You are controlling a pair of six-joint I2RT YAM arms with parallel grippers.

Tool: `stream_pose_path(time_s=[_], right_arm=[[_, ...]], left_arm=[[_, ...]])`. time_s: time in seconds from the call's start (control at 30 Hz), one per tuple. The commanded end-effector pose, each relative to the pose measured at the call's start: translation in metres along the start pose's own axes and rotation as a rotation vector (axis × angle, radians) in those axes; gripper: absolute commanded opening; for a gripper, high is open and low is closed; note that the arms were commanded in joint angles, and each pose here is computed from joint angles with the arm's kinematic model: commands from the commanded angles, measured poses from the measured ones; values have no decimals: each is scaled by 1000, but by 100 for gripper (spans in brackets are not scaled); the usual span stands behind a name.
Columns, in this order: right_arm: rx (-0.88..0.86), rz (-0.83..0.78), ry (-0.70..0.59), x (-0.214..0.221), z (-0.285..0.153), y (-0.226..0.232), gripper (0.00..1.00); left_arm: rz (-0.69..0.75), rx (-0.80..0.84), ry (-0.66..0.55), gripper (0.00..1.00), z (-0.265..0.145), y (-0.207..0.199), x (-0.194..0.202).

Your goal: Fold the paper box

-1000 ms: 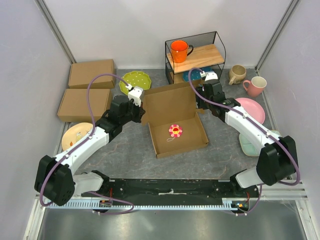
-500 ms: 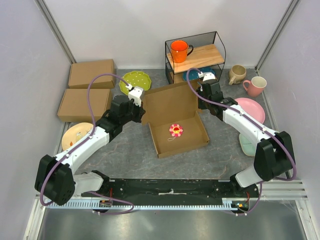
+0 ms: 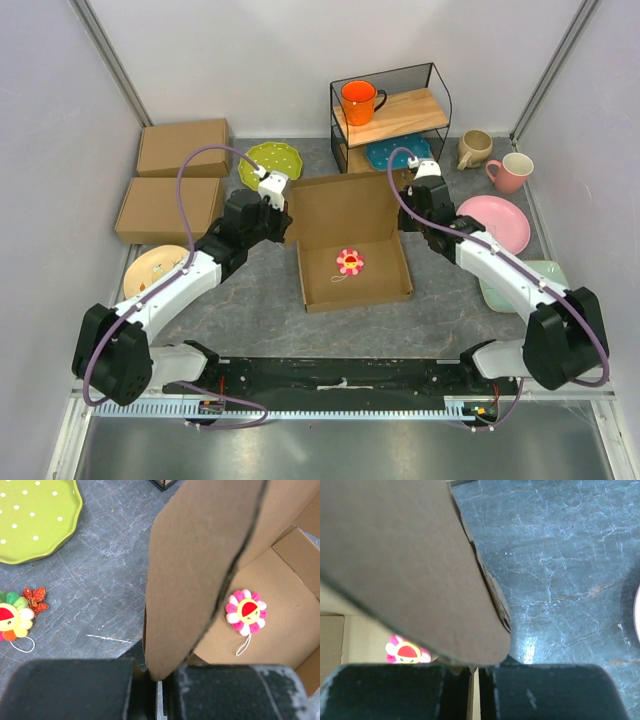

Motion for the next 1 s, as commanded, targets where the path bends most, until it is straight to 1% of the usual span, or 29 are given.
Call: stream_pose_path(time_s=[0.0, 0.1, 0.3, 0.33, 0.4, 0.43, 0.47, 0.5, 0.6, 0.63, 0.73, 0.77, 0.83, 0.87, 0.9, 0.97], right_arm=[[-10, 78, -7, 11, -14, 3, 4], [-8, 117, -4, 22, -20, 4, 1], [7, 104, -6, 34, -28, 12, 0], [14, 103, -4, 35, -29, 12, 0], [19, 102, -3, 37, -30, 10, 0], [23, 102, -4, 37, -30, 10, 0], [26, 101, -4, 37, -30, 9, 0], [26, 101, -6, 36, -31, 9, 0], [28, 97, -11, 35, -32, 9, 0], [30, 95, -12, 35, -32, 9, 0], [34, 90, -13, 35, -32, 8, 0], [37, 89, -14, 35, -32, 7, 0], [35, 88, -14, 35, -33, 7, 0], [35, 88, -16, 35, -32, 7, 0], [34, 88, -14, 35, -32, 8, 0], [36, 89, -13, 36, -32, 7, 0]], left_arm=[[15, -21, -60, 2, 6, 0, -18], [-30, -23, -60, 2, 10, -1, -16], [-169, -1, -96, 2, 11, -8, -11], [-175, 1, -97, 3, 10, -9, -10], [-178, -5, -93, 8, 8, -9, -9], [-177, -10, -98, 14, 7, -9, -13], [-171, -18, -94, 17, 6, -8, -13], [-159, -20, -84, 23, 4, -7, -13], [-144, -30, -73, 31, 0, -6, -13], [-141, -30, -73, 34, -2, -6, -14], [-132, -61, -76, 39, -3, -2, -16], [-129, -70, -53, 39, -3, -1, -11], [-136, -74, -48, 38, -2, 0, -10], [-143, -71, -43, 36, -1, -1, -9], [-166, -65, -41, 31, -1, -3, -9], [-196, -52, -30, 26, 2, -6, -7]])
Point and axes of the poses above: each gripper's point midway between its finger pads, its own z axis out along the fingers, its own y axis along the line the jaws close on, x = y × z, the point moved 5 cm from there along -z, back along the fingers, and after that the axes turned 9 degrees about -z, right-handed, at the moved point
